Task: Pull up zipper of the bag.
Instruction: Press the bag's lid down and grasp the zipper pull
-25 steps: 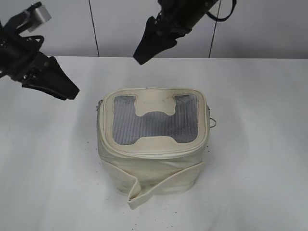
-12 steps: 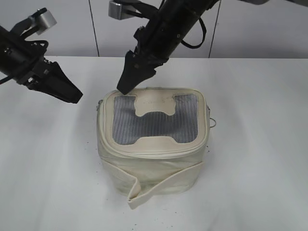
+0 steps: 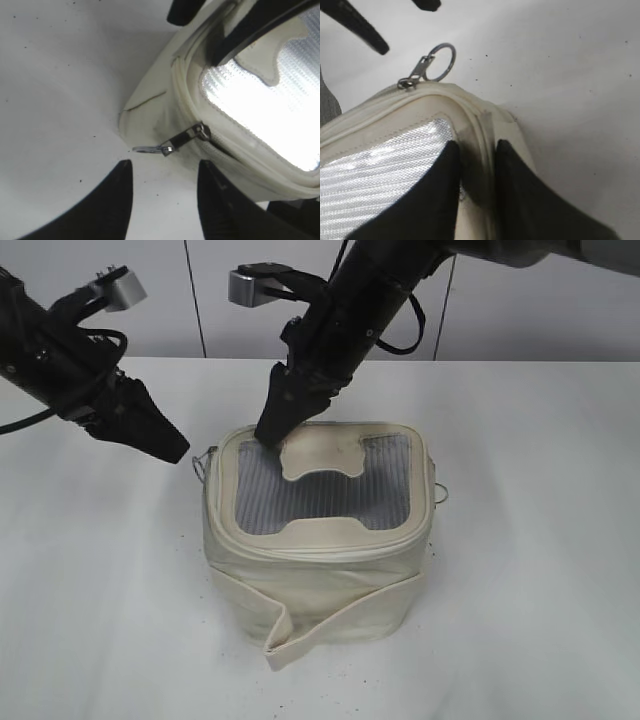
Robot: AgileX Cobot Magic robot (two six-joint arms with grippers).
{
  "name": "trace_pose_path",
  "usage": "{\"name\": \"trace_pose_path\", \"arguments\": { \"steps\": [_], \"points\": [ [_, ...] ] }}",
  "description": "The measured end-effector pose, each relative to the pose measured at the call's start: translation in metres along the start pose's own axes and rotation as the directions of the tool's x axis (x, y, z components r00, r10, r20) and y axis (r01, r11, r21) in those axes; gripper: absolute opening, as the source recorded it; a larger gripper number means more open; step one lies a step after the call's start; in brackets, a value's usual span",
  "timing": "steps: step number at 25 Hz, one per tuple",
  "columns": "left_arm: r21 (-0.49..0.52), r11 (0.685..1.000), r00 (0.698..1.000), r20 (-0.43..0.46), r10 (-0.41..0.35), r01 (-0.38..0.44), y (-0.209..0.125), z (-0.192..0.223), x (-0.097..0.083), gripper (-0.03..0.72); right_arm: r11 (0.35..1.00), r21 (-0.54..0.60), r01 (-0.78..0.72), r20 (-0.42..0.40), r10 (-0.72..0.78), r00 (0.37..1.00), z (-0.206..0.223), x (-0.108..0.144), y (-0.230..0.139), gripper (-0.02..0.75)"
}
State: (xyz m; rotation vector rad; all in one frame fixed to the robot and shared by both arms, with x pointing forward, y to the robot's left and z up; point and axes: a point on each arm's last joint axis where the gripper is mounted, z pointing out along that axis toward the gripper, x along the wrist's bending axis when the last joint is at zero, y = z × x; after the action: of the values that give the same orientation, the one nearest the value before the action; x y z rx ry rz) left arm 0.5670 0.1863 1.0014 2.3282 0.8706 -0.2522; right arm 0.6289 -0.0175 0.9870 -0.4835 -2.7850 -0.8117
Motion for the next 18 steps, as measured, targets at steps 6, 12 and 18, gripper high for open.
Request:
{"name": "trace_pose_path", "arguments": {
  "steps": [6,12,18],
  "points": [
    [0.036,0.997,0.995,-0.074,0.068,-0.065,0.002,0.006,0.000,0.354,1.000,0.010,-0.001,-0.014,0.001,1.000,0.001,0.001,-0.001,0.039],
    [0.079,0.992,0.988,-0.105,0.111,-0.103,-0.001,0.002,0.001,0.513,1.000,0.010,-0.002,-0.014,0.002,1.000,0.001,0.001,-0.001,0.038],
    [0.079,0.978,0.959,-0.195,0.205,-0.193,0.005,-0.011,-0.007,0.559,1.000,0.011,-0.002,-0.013,0.002,1.000,0.001,0.001,-0.001,0.038]
  ]
}}
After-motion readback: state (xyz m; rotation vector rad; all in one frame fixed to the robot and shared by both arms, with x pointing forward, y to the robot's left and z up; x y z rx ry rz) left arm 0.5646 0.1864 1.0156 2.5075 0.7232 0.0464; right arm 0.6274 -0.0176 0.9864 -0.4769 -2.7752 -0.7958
